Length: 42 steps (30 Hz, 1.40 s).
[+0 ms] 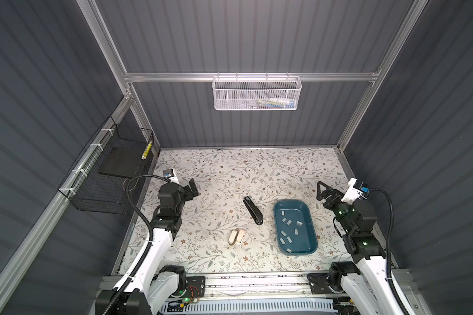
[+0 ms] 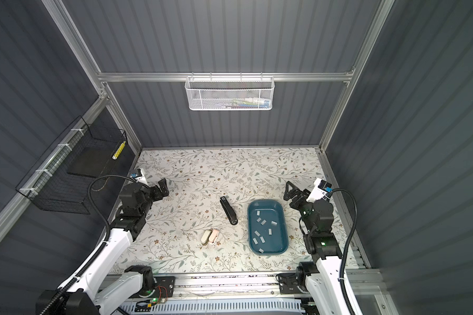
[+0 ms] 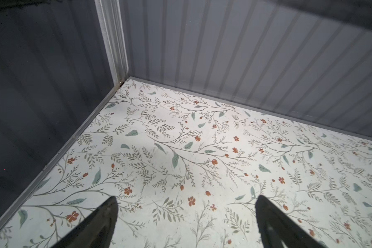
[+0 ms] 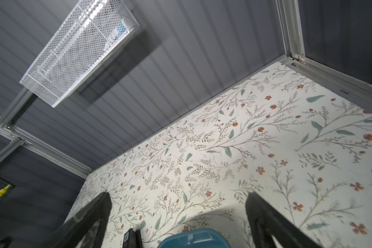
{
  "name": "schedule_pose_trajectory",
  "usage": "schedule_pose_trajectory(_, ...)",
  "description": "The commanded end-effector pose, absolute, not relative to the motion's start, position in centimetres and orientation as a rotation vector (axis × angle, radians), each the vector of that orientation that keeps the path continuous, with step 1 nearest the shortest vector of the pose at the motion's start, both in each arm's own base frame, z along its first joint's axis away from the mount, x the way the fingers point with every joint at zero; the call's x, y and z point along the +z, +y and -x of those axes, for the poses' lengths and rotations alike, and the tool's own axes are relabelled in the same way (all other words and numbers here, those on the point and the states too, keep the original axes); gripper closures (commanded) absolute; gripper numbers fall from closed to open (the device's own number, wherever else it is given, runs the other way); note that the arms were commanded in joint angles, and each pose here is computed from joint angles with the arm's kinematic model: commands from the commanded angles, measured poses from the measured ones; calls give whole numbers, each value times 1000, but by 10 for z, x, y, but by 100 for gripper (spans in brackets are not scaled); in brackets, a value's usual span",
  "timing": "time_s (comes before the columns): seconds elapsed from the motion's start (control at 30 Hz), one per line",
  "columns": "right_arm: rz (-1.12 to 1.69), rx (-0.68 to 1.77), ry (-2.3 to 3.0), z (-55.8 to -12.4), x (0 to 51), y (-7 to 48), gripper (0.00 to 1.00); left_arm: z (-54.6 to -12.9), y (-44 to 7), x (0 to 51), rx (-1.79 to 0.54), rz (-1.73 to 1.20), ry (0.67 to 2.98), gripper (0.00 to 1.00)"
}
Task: Load the staples into the stapler
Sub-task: 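Raise the left arm and move its gripper over the black stapler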
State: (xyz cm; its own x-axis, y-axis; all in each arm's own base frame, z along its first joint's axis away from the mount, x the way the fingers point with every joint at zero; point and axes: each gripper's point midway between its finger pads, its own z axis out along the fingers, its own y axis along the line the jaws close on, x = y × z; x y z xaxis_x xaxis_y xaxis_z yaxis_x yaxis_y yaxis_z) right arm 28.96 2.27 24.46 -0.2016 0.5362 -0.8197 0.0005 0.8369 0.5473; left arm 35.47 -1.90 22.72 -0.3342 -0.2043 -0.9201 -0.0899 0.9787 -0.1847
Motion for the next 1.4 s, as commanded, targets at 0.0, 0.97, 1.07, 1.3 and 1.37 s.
schedule_pose_trajectory(0.0, -409, 408, 1789, -285, 219, 15, 1, -359, -26, 254, -227, 303, 1938, 0)
schedule_pose_trajectory(0.97, -591, 328, 1854, -286, 145, -6, 1, -324, -209, 244, -216, -1818, 1354, 24)
schedule_pose_trajectory(1.07, -589, 329, 1882, -289, 142, -4, 1, -321, -220, 234, -264, -1893, 1349, 28)
schedule_pose_trajectory(1.3, -601, 327, 1876, -289, 141, -6, 1, -313, -247, 205, -202, -2104, 1291, 33)
schedule_pose_trajectory(1.37, -601, 326, 1866, -288, 142, -6, 1, -305, -254, 194, -206, -2203, 1269, 34)
